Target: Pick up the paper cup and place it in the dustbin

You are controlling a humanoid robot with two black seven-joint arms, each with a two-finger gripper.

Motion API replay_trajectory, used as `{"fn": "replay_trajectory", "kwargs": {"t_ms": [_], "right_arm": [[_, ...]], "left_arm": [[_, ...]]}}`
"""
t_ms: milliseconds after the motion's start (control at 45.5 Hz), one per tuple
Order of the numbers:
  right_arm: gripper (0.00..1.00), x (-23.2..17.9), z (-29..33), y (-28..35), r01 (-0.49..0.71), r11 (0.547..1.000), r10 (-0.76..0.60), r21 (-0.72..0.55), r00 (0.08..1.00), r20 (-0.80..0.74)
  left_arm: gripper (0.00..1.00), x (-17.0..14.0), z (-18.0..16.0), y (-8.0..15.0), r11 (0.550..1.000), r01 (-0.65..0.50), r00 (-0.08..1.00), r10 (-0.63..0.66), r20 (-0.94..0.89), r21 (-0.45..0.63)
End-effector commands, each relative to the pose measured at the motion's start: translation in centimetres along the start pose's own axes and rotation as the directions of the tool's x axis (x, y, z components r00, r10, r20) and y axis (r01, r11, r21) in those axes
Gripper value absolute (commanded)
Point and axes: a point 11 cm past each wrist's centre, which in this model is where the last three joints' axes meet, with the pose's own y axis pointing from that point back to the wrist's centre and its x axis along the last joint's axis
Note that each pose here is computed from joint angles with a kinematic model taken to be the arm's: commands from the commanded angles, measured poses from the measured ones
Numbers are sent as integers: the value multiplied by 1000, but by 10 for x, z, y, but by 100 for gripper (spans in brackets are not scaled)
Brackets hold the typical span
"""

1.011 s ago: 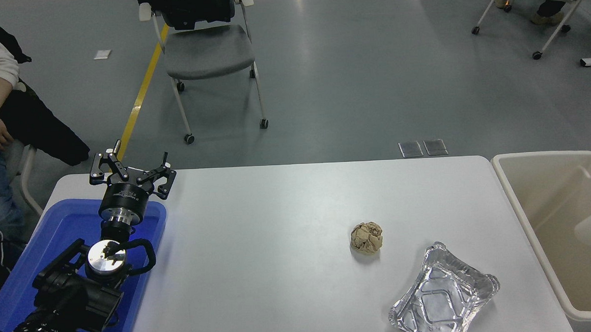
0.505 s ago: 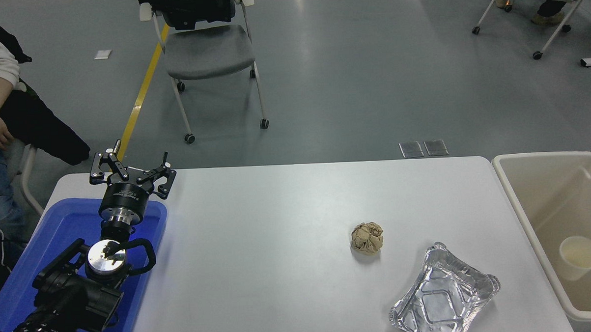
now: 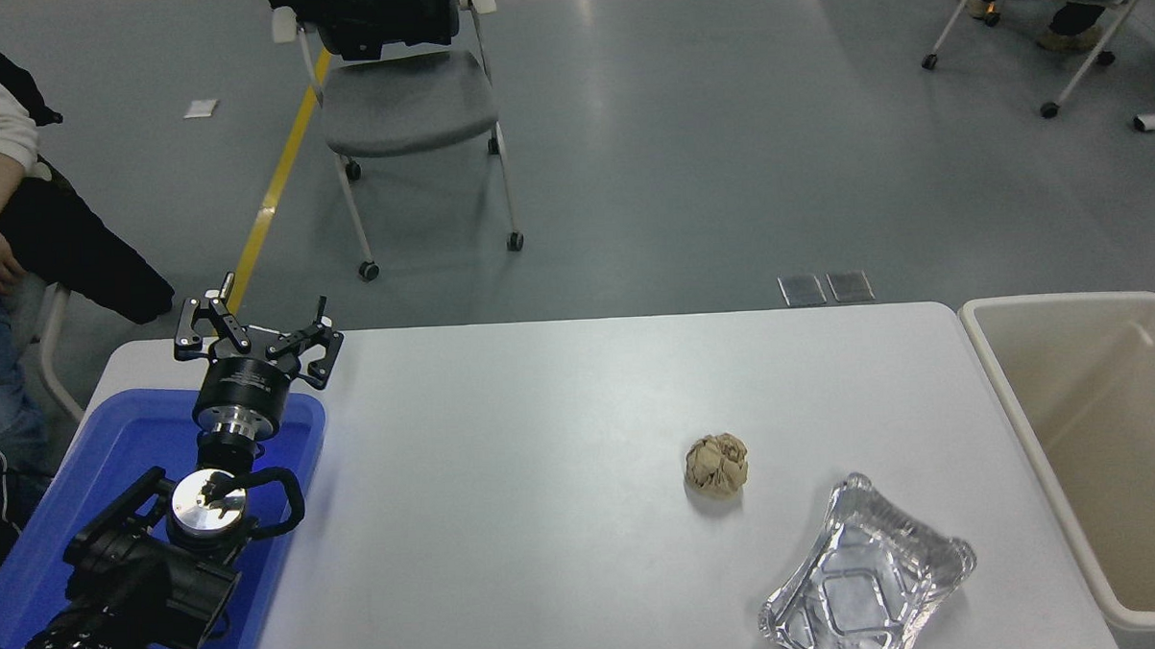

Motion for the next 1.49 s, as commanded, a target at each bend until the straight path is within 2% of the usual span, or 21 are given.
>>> {"fn": "replay_trajectory", "kwargs": {"t_ms": [0,242,418,637,813,923,1099,1275,1473], "right_arm": [[100,62,-56,29,-54,995,62,82,993,-102],[100,68,-164,43,-53,978,115,203,945,-307],[100,46,-241,58,13,962,121,272,875,-468],[100,4,-283,101,292,930,-102,222,787,-608],[100,-10,-289,128,357,922,-153,152,694,-703],[100,-23,-286,153,458,884,-253,93,635,-730],[100,-42,-264,197,649,755,-488,-91,464,-739],[100,-49,-266,225,696,716,-502,-58,455,-736],[100,-62,-272,231,745,667,-548,-23,469,-693]], "left_arm": [[99,0,0,0,1000,1,1000,-1,-1,1],[99,0,0,0,1000,1,1000,-1,-1,1],[99,0,0,0,1000,1,1000,-1,-1,1],[99,0,0,0,1000,-1,1000,1,1,0],[99,0,0,0,1000,0,1000,0,0,0],[99,0,0,0,1000,-1,1000,1,0,0],[99,0,0,0,1000,0,1000,0,0,0],[99,0,0,0,1000,-1,1000,1,0,0],[99,0,0,0,1000,-1,1000,1,0,0]]}}
